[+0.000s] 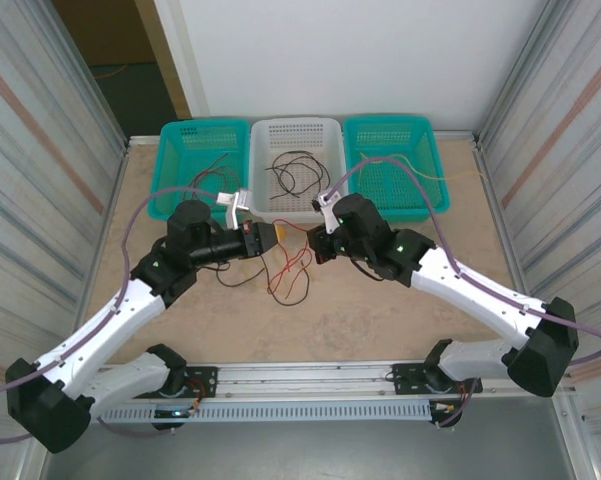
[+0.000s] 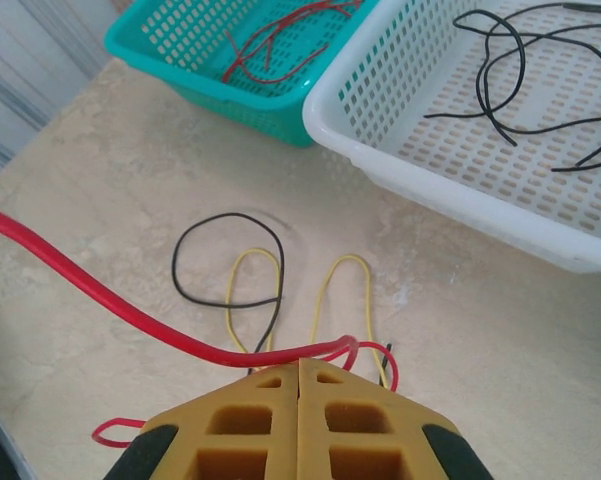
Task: Untangle the cables
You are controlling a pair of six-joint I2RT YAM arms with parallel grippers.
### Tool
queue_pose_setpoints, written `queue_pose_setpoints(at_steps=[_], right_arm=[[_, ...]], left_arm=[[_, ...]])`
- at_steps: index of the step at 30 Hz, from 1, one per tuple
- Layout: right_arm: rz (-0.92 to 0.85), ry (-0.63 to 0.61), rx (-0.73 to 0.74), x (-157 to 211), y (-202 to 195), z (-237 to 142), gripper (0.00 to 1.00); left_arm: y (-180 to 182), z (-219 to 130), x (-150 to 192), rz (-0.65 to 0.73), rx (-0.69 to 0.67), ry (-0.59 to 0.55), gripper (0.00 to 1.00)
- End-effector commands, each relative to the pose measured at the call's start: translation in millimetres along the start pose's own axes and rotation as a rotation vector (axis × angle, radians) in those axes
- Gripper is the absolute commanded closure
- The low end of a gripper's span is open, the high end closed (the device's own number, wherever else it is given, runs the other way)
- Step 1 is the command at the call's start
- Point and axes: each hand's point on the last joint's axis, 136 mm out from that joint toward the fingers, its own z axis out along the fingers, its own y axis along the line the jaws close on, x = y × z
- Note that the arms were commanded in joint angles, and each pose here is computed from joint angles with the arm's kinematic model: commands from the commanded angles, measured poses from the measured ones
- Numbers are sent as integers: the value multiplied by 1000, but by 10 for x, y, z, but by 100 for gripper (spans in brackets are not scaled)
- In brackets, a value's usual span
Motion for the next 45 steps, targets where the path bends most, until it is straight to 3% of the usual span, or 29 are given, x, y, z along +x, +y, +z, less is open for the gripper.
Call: queue_pose_setpoints(at_steps=[1, 4, 5, 7, 11, 15, 19, 23, 28, 33, 35, 37, 38, 42, 45], right_arm=[[2, -47, 0, -55, -29, -115, 100], [13, -38, 0, 5, -44, -118, 99], [17, -38, -2, 19, -44, -117, 94], [26, -36, -9, 36, -38, -122, 80], [18, -68, -88, 13, 92, -207, 39], [-11, -70, -126, -19, 174, -235, 30], [-66, -41, -95, -37, 189, -181, 33], [-129, -44, -66, -66, 239, -178, 45], [-181, -67, -40, -75, 299, -217, 80], [-202, -82, -30, -64, 332, -273, 100], [-195, -93, -11, -74, 301, -298, 100], [-181, -101, 11, -87, 255, -317, 100], [-175, -99, 20, -83, 238, -315, 100], [-147, -68, 51, -25, 187, -285, 100], [-127, -56, 65, 27, 154, -261, 100]], left_arm=[[-143, -87, -80, 32, 38, -21, 95], [-162, -89, -88, 34, 44, -19, 100], [-168, -84, -83, 36, 47, -14, 100], [-190, -82, -77, 46, 55, -5, 100], [-194, -93, -53, 61, 51, 13, 100], [-256, -78, -10, 67, 84, 53, 100], [-336, -68, 35, 76, 122, 97, 100], [-377, -96, 61, 100, 126, 120, 100], [-388, -125, 76, 121, 108, 139, 100], [-360, -140, 70, 138, 74, 144, 100], [-329, -140, 67, 138, 55, 142, 85], [-269, -148, 44, 144, 17, 126, 54], [-227, -159, 32, 151, -8, 111, 45], [-73, -251, -3, 203, -120, 21, 37], [-103, -246, 64, 247, -114, -22, 34]])
